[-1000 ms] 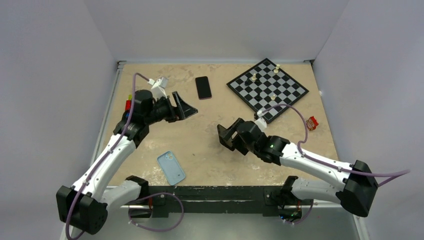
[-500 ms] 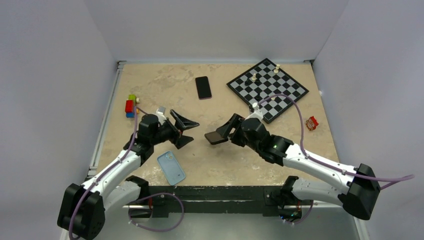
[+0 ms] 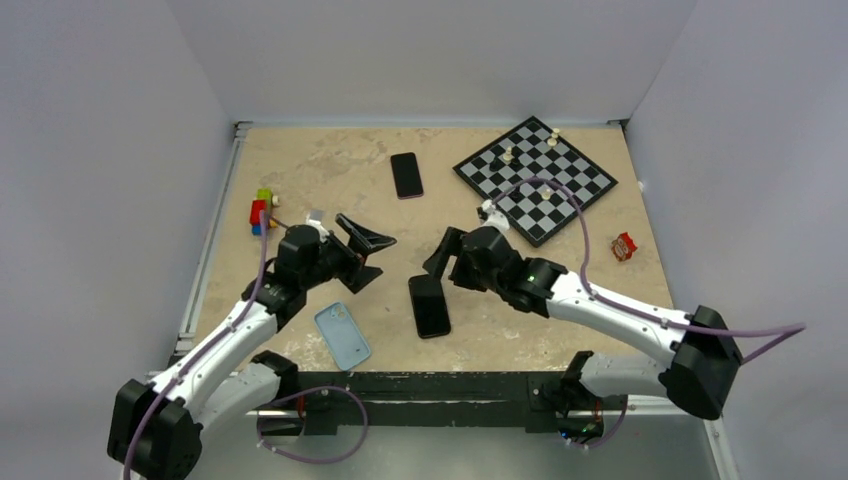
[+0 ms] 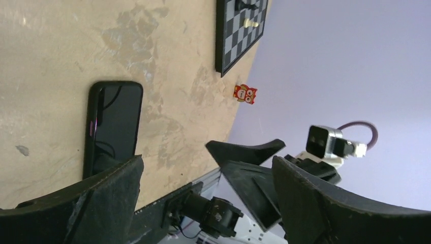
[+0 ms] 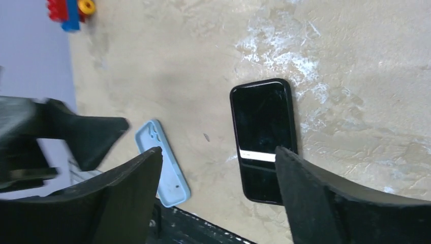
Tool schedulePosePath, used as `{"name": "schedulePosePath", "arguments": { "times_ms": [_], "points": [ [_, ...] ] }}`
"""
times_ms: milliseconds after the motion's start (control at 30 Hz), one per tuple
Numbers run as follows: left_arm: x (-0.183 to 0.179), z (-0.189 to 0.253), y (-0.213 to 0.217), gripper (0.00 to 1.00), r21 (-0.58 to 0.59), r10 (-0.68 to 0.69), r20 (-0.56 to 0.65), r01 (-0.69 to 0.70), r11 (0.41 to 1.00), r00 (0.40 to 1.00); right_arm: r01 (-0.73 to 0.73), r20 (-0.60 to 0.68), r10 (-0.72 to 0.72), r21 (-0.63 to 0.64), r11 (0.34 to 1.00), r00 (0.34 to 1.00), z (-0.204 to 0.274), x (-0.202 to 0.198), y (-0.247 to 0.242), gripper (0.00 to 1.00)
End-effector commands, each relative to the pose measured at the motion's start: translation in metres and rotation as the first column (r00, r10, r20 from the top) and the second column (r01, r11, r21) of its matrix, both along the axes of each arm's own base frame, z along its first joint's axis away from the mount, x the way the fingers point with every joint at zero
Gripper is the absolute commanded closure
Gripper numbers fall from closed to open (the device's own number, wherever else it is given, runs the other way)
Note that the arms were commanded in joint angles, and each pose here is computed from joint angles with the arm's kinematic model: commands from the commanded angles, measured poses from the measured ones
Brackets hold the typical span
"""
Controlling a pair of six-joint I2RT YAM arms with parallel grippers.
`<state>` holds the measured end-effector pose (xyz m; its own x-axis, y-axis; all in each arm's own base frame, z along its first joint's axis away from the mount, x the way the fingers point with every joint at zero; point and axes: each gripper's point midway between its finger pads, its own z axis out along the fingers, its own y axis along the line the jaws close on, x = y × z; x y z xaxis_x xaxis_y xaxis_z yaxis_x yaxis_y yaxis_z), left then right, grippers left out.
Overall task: Take the phone out of the phone case
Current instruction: Pick up the phone at the center of the board.
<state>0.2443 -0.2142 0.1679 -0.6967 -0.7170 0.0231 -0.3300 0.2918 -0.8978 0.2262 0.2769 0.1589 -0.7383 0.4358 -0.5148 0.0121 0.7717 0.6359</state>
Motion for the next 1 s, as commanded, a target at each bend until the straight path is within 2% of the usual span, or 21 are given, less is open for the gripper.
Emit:
{"name": "schedulePosePath", "arguments": {
  "times_ms": [0,100,133,167,300,433,733,967],
  "points": [
    [0.005,0.032,0.025,0.00,0.191,-0.006,0.211,-0.035,0.981,0.977,-0.234,-0.027,0.233,-0.181,0.955,0.972,-0.022,-0.018,0.017,0.09],
    [0.005,0.048,0.043,0.00,0.297,-0.009,0.265,-0.073,0.952,0.964,-0.300,-0.086,0.287,-0.316,0.900,0.954,-0.047,-0.028,0.020,0.07],
    [0.005,0.054,0.050,0.00,0.332,-0.010,0.291,-0.091,0.939,0.957,-0.306,-0.099,0.290,-0.358,0.882,0.952,-0.051,-0.030,0.022,0.02],
    [0.004,0.059,0.057,0.00,0.363,-0.006,0.314,-0.114,0.925,0.949,-0.322,-0.114,0.302,-0.391,0.862,0.947,-0.054,-0.034,0.025,0.02],
    [0.001,0.080,0.084,0.00,0.445,0.017,0.412,-0.217,0.869,0.911,-0.412,-0.161,0.383,-0.459,0.787,0.910,-0.070,-0.049,0.050,0.02],
    [-0.007,0.094,0.100,0.01,0.492,0.007,0.467,-0.267,0.829,0.884,-0.440,-0.210,0.388,-0.498,0.747,0.897,-0.092,-0.052,0.057,0.02],
    [-0.017,0.093,0.103,0.02,0.502,-0.016,0.482,-0.261,0.825,0.876,-0.391,-0.249,0.303,-0.646,0.656,0.920,-0.116,-0.045,0.042,0.02],
    [-0.018,0.100,0.100,0.03,0.486,-0.025,0.495,-0.253,0.836,0.869,-0.382,-0.270,0.271,-0.671,0.635,0.924,-0.129,-0.048,0.029,0.01]
  ]
}}
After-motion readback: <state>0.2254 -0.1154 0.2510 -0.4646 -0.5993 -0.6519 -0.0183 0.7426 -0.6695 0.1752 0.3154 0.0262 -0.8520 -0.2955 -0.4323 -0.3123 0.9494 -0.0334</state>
